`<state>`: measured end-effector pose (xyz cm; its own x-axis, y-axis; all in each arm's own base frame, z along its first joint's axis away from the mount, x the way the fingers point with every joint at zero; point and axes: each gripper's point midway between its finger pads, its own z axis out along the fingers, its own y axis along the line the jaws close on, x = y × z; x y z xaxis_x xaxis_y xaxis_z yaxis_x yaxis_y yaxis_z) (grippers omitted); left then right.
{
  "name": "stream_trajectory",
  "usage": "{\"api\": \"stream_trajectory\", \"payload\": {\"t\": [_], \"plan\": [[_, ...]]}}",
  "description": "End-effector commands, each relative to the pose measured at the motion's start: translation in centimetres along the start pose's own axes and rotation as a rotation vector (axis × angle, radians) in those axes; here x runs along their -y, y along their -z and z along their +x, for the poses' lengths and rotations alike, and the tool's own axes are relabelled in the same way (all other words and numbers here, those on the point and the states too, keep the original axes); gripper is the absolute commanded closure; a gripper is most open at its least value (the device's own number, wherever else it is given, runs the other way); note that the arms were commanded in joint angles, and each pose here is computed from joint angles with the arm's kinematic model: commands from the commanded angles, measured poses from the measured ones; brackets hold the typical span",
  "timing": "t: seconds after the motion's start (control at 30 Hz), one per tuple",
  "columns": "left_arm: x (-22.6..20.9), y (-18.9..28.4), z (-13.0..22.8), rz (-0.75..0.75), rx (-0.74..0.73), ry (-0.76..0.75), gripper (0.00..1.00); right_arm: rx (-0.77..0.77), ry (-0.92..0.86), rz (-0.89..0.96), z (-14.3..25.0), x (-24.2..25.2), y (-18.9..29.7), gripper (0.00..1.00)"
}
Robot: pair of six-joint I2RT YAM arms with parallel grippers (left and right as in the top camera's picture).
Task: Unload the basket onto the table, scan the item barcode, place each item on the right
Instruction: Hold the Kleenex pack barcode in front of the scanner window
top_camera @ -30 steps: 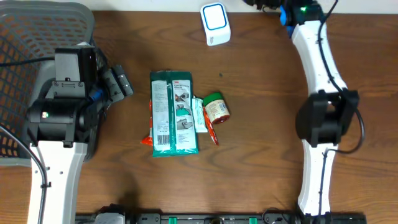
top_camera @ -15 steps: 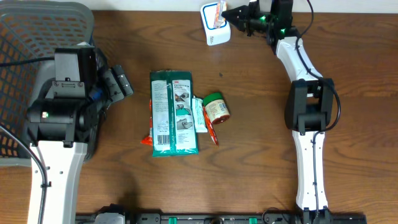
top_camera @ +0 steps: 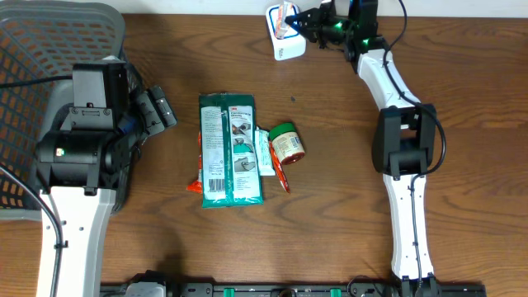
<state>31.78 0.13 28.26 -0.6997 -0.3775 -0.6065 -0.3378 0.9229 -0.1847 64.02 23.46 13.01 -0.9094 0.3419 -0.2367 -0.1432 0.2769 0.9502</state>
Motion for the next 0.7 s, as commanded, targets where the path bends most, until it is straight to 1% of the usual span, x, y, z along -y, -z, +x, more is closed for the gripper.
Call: {"api": "stream_trajectory", "payload": {"t": [0.0, 0.4, 0.6, 0.67], "plan": [[-0.2, 0.2, -0.3, -0.008, 0.009, -0.01, 0.09, 0.007, 0.018, 0.03, 0.2, 1.2, -0.4, 0.99], [-0.2, 0.2, -0.3, -0.008, 0.009, -0.01, 0.09, -0.015, -0.005, 0.052, 0.8, 1.9, -0.3, 0.99], [-0.2, 0.2, -0.3, -0.008, 0.009, -0.01, 0.09, -0.051, 0.003, 0.005, 1.1, 0.7, -0.1, 0.99], [-0.2, 0.2, -0.3, -0.008, 0.009, -0.01, 0.09, -0.065, 0.006, -0.019, 1.0, -0.5, 0.4, 0.99]]}}
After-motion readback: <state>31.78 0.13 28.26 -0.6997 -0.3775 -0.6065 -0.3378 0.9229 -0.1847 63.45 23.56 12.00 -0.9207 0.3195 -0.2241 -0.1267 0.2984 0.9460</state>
